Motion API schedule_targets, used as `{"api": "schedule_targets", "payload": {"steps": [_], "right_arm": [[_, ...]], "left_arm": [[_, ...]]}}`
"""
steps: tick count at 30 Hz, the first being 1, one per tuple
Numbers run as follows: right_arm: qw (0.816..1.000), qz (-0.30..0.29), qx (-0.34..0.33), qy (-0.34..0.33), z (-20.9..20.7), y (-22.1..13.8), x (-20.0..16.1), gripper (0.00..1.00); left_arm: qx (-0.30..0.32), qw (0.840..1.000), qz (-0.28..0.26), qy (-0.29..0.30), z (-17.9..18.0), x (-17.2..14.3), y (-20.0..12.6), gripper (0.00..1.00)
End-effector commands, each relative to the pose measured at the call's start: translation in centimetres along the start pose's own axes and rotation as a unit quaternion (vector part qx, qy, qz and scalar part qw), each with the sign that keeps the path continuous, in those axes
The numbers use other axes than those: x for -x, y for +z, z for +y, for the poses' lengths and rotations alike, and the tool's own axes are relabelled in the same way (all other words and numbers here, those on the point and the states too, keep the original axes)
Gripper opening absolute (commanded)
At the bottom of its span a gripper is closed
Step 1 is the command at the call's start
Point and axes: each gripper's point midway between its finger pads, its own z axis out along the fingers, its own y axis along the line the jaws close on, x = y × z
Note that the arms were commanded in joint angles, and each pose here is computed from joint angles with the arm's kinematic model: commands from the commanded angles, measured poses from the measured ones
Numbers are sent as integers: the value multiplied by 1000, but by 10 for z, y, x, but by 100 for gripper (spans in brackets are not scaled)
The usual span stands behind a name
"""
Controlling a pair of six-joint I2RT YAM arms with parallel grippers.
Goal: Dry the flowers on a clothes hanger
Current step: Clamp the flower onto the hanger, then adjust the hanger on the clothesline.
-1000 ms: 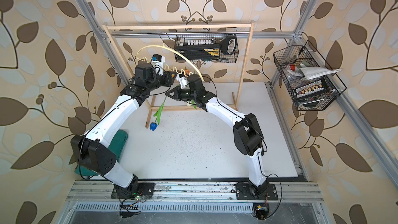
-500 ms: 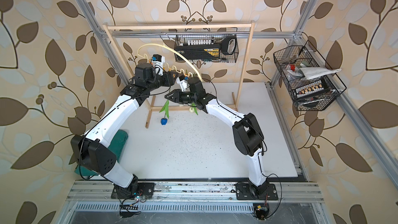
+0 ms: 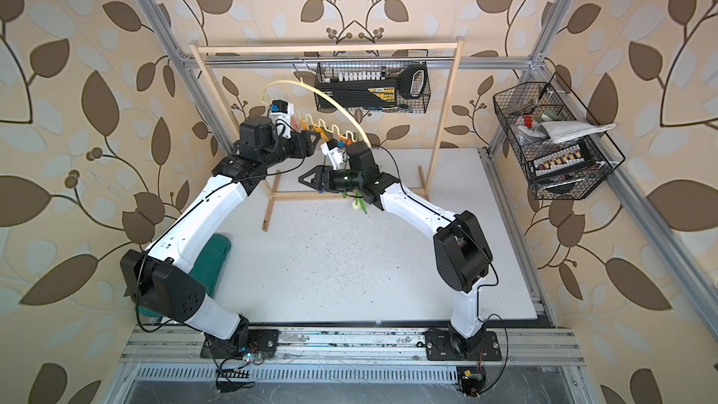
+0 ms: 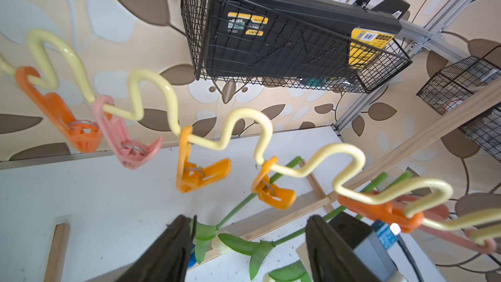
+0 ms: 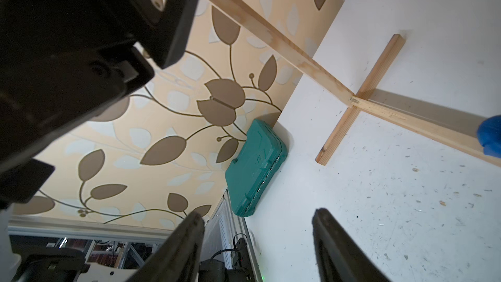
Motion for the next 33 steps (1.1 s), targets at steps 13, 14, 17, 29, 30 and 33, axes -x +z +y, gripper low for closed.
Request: {"api": "schedule_targets", "payload": {"steps": [13,14,17,29,30,33], "right_arm": [[970,59,225,65,70,-7,-18,78],[970,62,226,66,71,-8,-21,78],[969,75,229,62,78,-13,-34,77],[977,124,172,14,90,-49,-90,77],[979,127,158,6,90,-53,-93,77],[987,128,91,-26,78,-60,-98,77]], "left_arm": [[31,999,-17,-18,-9,22,-69,99],[35,999,-18,-18,-8,20,-71,99],[46,998,-22,-23,-5,20,-81,99],[99,994,-13,-40,11,15,-101,99],[104,994,-13,-43,14,14,-101,99],[111,992,-14,-51,20,12,-103,99]]}}
